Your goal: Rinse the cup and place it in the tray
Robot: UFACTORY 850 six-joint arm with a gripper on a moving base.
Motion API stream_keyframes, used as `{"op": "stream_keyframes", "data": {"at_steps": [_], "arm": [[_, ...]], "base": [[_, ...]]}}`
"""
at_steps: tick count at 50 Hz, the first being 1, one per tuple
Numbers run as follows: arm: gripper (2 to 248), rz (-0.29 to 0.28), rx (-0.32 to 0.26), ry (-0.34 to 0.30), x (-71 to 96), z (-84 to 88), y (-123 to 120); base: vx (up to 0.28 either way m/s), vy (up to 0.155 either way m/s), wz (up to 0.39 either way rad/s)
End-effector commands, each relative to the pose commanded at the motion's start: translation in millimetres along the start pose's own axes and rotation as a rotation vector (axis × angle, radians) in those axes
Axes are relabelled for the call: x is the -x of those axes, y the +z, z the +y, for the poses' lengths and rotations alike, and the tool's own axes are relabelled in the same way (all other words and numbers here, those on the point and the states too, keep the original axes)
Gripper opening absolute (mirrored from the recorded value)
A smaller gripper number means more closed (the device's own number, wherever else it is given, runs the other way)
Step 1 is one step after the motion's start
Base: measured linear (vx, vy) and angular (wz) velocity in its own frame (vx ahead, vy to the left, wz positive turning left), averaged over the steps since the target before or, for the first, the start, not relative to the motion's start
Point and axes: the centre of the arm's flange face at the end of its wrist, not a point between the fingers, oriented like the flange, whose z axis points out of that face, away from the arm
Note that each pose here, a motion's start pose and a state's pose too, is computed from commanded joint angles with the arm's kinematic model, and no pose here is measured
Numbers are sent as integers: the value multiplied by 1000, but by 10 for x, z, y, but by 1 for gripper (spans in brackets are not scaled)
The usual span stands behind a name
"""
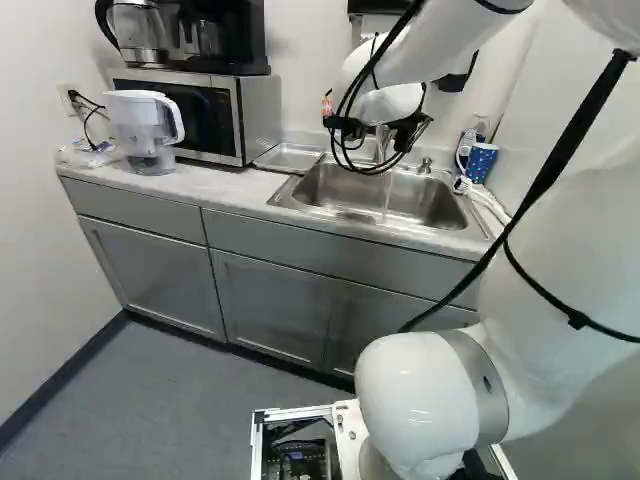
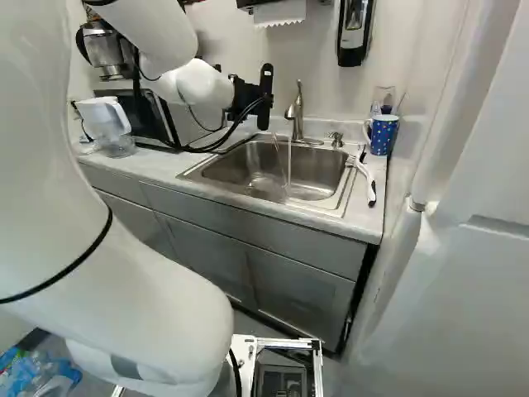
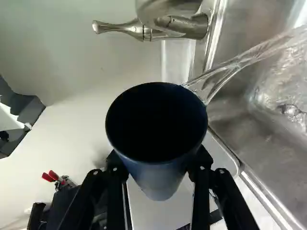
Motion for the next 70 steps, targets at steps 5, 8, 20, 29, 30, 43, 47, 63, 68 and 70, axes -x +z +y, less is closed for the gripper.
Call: {"op": "stream_keyframes", "data": {"at_steps": [5,8,20,29,30,43,47,63,68,70], "arm": [[126,0,0,0,0,0,0],[126,0,0,0,0,0,0],[126,0,0,0,0,0,0],[126,0,0,0,0,0,0],[126,0,0,0,0,0,0],[126,0,0,0,0,0,0],[126,0,0,0,0,0,0],[126,0,0,11,0,0,0],[126,0,0,49,0,0,0],[126,0,0,68,0,0,0]], "base": [[0,0,0],[0,0,0],[0,0,0],[0,0,0],[0,0,0],[0,0,0],[0,0,0],[0,0,0],[0,0,0],[0,0,0]]}}
